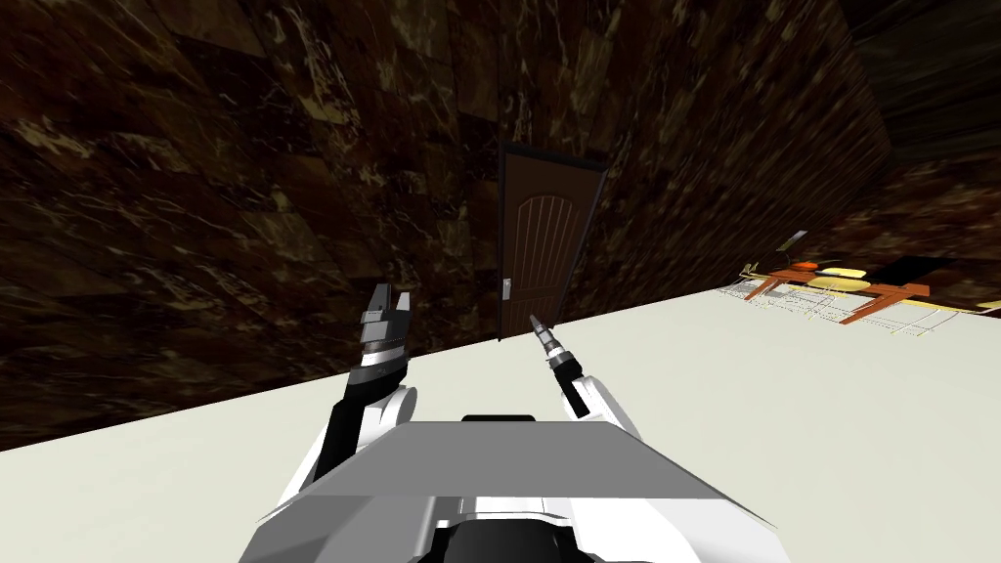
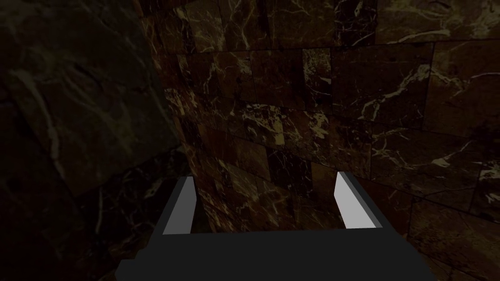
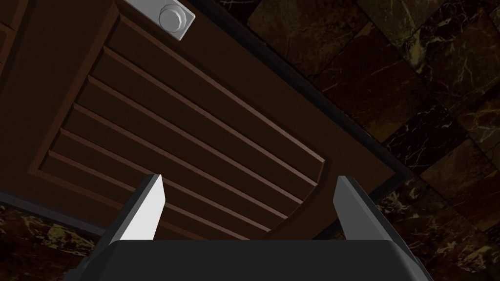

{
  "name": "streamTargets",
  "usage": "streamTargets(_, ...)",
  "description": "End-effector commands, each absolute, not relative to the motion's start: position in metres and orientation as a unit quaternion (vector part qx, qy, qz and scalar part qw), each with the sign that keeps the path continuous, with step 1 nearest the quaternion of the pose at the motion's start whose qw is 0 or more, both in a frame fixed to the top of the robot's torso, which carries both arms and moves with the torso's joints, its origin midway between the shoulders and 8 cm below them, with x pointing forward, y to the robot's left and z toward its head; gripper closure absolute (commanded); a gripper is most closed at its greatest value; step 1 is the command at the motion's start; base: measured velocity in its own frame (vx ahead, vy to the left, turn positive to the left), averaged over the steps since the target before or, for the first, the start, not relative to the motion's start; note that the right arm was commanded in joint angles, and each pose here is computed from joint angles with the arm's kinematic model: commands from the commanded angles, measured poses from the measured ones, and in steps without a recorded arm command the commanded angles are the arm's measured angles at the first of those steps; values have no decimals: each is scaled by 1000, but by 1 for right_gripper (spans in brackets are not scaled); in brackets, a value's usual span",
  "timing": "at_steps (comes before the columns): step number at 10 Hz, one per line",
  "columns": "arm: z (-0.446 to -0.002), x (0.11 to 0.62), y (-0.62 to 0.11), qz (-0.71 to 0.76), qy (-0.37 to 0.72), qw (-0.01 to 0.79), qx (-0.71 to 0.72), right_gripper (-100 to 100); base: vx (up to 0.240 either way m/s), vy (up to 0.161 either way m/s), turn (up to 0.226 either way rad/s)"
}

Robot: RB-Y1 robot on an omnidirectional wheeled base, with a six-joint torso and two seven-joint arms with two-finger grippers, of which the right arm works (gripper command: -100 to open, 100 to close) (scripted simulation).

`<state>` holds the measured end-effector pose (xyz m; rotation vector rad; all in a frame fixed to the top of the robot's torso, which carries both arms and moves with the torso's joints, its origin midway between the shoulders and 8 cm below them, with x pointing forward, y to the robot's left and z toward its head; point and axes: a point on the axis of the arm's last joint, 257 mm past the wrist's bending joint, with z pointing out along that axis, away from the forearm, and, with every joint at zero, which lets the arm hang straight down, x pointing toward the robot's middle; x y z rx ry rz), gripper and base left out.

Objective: Pull the door open

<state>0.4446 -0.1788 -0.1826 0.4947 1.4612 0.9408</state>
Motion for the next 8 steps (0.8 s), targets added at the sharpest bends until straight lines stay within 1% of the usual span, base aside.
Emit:
streamTargets(1, -192, 447, -177, 398, 646, 617, 210, -100, 67, 19, -1)
streamTargets(3, -205, 449, -176, 383, 660, 613, 206, -100, 98, 26, 1)
streamTargets(8, -225, 453, -175, 350, 683, 612, 190, -100, 70, 16, 0)
